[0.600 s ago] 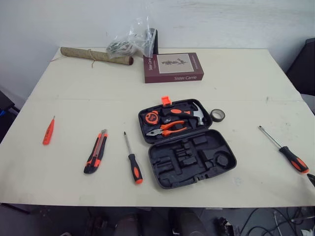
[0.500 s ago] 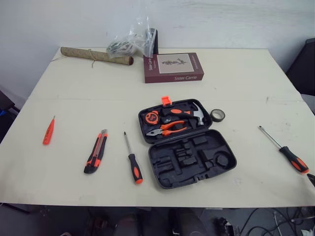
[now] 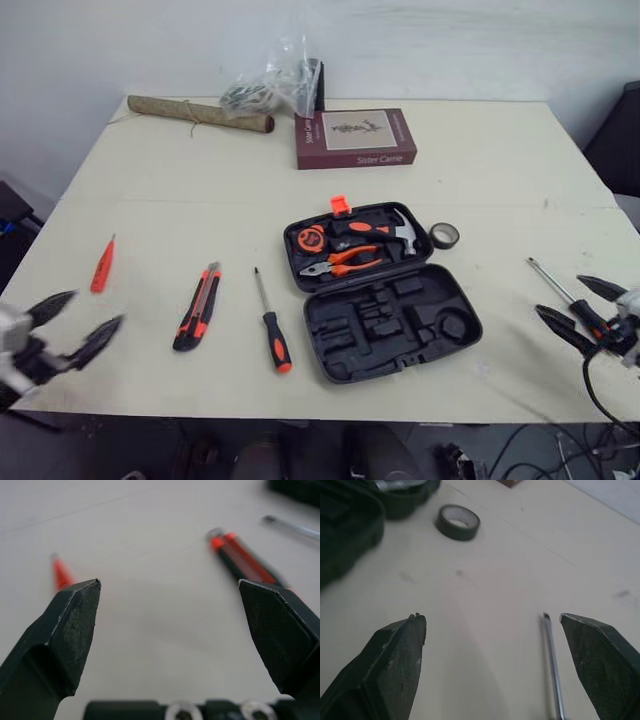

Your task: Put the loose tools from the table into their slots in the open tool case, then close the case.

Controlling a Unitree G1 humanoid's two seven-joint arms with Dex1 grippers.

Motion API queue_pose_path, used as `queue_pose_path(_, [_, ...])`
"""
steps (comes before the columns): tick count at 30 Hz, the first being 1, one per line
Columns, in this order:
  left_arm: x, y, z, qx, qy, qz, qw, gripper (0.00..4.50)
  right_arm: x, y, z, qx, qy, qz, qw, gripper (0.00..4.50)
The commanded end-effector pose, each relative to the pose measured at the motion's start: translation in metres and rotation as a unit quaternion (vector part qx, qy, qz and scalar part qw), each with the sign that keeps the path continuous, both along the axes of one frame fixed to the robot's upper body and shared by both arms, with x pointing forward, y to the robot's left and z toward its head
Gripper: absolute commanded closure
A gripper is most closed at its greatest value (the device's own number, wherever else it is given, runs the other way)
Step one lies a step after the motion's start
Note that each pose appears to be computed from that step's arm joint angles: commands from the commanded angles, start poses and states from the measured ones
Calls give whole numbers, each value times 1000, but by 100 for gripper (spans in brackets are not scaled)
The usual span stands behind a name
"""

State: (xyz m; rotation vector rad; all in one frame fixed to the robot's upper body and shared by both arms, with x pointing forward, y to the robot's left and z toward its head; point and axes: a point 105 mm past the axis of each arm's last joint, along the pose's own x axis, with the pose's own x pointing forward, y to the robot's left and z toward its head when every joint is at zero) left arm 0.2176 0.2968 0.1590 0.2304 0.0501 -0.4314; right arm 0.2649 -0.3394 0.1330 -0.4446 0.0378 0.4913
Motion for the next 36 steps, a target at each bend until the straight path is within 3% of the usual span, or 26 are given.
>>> queue_pose_path(1, [18, -51, 3, 21, 25, -66, 997, 5, 21, 26, 10, 6, 6, 51, 999, 0])
queue_pose_path(3, [30, -73, -1, 40, 38, -97, 994, 29, 38, 36, 14, 0, 8, 61, 998, 0])
queue_pose_path(5, [42, -89, -3, 51, 49, -125, 990, 84, 56, 42, 18, -15, 8, 63, 998, 51])
queue_pose_path(8, [57, -106, -5, 62, 66, -156, 984, 212, 76, 51, 18, -33, 22, 69, 997, 182])
queue_pose_path(10, [63, -119, -8, 64, 79, -183, 978, 312, 85, 57, 15, -51, 35, 81, 995, 292])
queue_pose_path(11, [64, -125, -12, 63, 94, -194, 974, 330, 89, 60, 11, -64, 45, 84, 993, 312])
queue_pose_path(14, [61, -146, -24, 78, 125, -241, 959, 446, 95, 64, 4, -98, 67, 95, 988, 446])
queue_pose_path(36, [100, -199, -52, 119, 157, -274, 941, 446, 107, 113, -10, -97, 74, 165, 979, 446])
